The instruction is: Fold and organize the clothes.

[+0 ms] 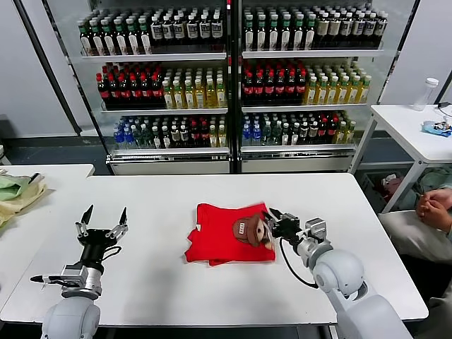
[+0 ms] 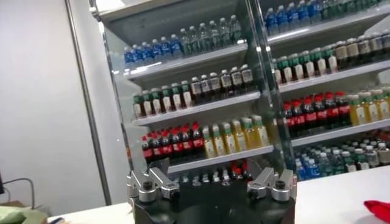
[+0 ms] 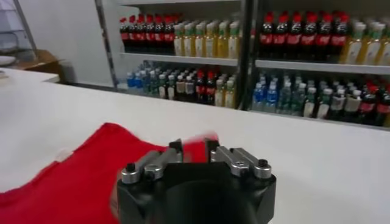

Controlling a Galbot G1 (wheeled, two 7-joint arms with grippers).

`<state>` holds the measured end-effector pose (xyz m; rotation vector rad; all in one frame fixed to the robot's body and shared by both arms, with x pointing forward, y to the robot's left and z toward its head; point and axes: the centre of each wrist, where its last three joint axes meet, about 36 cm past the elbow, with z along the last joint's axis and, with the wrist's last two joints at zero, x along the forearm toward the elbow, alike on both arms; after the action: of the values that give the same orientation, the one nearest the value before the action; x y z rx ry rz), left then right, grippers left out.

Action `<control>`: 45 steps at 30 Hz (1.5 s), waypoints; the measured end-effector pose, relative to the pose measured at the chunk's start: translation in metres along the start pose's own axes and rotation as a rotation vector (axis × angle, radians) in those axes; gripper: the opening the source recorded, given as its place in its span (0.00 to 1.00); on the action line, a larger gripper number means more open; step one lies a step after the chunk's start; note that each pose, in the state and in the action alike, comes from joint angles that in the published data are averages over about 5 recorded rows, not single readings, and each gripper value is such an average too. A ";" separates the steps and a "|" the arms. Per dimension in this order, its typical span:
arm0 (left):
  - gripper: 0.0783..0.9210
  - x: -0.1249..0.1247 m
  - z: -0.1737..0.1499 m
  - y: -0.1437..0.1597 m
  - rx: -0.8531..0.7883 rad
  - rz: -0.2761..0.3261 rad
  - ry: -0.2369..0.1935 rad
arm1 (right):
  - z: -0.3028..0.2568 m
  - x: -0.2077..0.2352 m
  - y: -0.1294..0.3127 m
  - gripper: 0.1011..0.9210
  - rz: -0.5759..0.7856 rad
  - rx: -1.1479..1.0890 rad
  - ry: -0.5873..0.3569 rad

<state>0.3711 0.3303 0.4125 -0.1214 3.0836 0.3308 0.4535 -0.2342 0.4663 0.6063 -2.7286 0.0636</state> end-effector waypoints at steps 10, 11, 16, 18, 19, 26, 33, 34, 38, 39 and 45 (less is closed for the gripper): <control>0.88 -0.008 -0.007 -0.013 0.012 0.050 -0.048 | -0.010 0.031 -0.017 0.69 0.141 0.043 -0.041; 0.88 -0.009 -0.008 -0.014 0.011 0.059 -0.055 | -0.012 0.035 -0.017 0.72 0.156 0.051 -0.048; 0.88 -0.015 -0.012 -0.017 0.004 0.109 -0.098 | -0.016 0.052 -0.021 0.86 0.232 0.105 -0.089; 0.88 -0.018 -0.011 -0.018 0.005 0.127 -0.114 | -0.017 0.057 -0.024 0.87 0.264 0.128 -0.107; 0.88 -0.019 -0.011 -0.019 0.007 0.135 -0.121 | -0.017 0.059 -0.025 0.88 0.280 0.139 -0.117; 0.88 -0.026 -0.007 -0.018 0.021 0.167 -0.167 | -0.013 0.059 -0.035 0.88 0.363 0.195 -0.170; 0.88 -0.032 -0.006 -0.015 0.025 0.164 -0.198 | 0.000 0.051 -0.041 0.88 0.401 0.224 -0.173; 0.88 -0.033 -0.005 -0.015 0.025 0.163 -0.201 | 0.002 0.050 -0.041 0.88 0.404 0.226 -0.171; 0.88 -0.036 -0.004 -0.011 0.016 0.162 -0.209 | 0.007 0.051 -0.044 0.88 0.418 0.233 -0.164; 0.88 -0.036 -0.003 -0.010 0.013 0.162 -0.210 | 0.008 0.052 -0.045 0.88 0.423 0.236 -0.165; 0.88 -0.035 -0.002 -0.006 -0.003 0.155 -0.215 | 0.011 0.055 -0.049 0.88 0.465 0.257 -0.182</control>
<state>0.4065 0.3270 0.4154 0.1450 2.8848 0.3305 0.4240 -0.3018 0.4735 0.0254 -3.0069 0.4996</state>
